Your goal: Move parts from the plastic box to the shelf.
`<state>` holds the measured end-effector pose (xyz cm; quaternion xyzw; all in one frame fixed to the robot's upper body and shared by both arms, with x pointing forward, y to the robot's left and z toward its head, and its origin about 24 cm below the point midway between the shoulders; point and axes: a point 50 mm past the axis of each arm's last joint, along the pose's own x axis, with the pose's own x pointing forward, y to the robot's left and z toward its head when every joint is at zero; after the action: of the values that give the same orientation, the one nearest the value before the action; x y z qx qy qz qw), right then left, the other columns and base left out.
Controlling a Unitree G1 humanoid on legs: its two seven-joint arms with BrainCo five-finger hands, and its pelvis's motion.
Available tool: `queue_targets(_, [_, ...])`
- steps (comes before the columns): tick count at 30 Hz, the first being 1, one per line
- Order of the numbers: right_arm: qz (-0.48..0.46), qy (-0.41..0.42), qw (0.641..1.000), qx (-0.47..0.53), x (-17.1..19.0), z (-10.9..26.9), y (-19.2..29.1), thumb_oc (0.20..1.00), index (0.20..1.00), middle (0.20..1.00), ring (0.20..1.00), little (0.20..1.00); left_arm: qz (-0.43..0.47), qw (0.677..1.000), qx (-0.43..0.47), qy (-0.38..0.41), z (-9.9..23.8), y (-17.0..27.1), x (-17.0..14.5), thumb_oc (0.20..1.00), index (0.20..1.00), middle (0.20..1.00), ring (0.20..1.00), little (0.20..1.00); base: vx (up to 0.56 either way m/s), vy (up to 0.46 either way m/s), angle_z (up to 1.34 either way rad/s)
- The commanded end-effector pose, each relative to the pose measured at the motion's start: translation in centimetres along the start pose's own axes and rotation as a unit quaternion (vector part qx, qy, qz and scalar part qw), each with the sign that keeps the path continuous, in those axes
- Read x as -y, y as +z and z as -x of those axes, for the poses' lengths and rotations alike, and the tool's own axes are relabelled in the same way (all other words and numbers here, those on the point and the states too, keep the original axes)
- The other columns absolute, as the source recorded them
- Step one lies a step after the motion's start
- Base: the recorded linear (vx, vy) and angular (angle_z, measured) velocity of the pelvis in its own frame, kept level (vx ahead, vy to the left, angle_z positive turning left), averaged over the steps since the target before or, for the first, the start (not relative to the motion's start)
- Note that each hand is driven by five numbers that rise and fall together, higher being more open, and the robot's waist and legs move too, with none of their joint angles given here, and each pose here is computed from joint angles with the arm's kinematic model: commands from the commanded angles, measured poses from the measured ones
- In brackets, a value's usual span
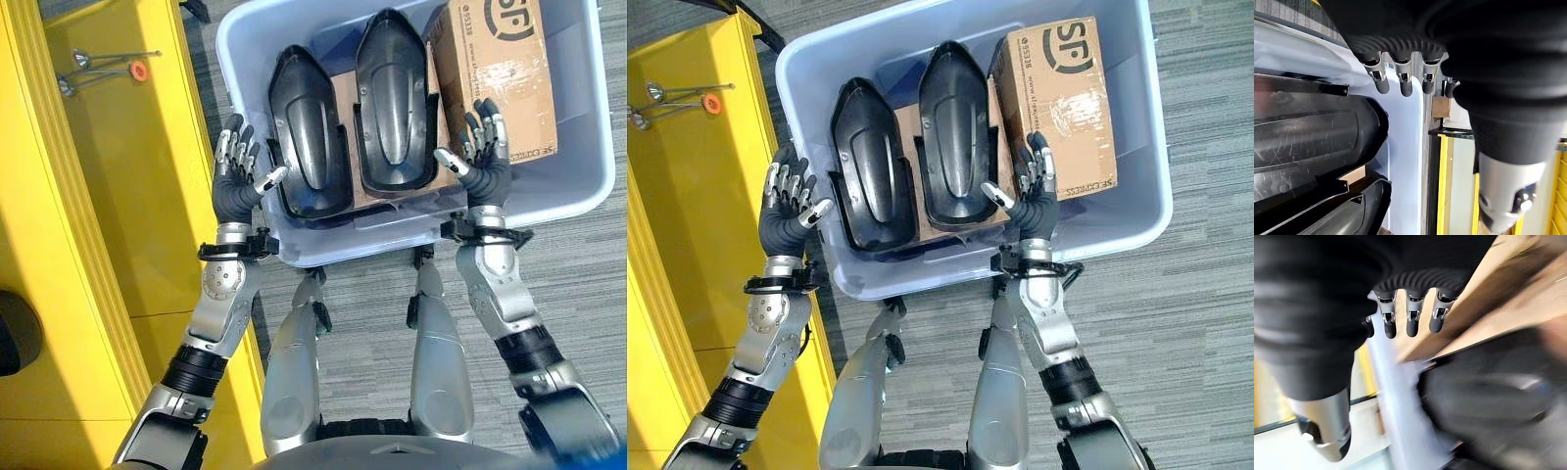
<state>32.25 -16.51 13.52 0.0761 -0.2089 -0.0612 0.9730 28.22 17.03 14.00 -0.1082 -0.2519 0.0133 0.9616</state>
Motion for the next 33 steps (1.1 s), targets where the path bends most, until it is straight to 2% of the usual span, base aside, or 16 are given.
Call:
queue_targets(1, [-0.01, -0.014, 0.999, 0.047, -0.1, -0.5, 1.7, 1.0, 1.0, 1.0, 1.0, 1.0, -0.002, 0.998, 0.065, -0.018, 0.3, 2.6, -0.3, 1.0, 1.0, 1.0, 1.0, 1.0, 0.0, 0.0, 0.0])
queue_targets(20, [0.076, -0.066, 0.995, 0.009, 1.6, -3.3, 0.4, 1.0, 1.0, 1.0, 1.0, 1.0, 0.001, 0.997, 0.063, -0.036, 0.2, 2.6, 0.0, 1.0, 1.0, 1.0, 1.0, 1.0, 0.0, 0.0, 0.0])
queue_targets(29, [0.14, -0.074, 0.987, 0.001, 2.1, -4.5, 0.2, 1.0, 1.0, 1.0, 1.0, 1.0, 0.006, 0.997, 0.07, -0.04, 0.0, 2.9, 0.3, 1.0, 1.0, 1.0, 1.0, 1.0, 0.0, 0.0, 0.0])
queue_targets(33, [0.199, -0.071, 0.977, -0.003, 2.3, -5.2, 0.1, 1.0, 1.0, 1.0, 1.0, 1.0, 0.004, 0.996, 0.076, -0.042, -0.3, 3.0, 0.4, 1.0, 1.0, 1.0, 1.0, 1.0, 0.0, 0.002, 0.01])
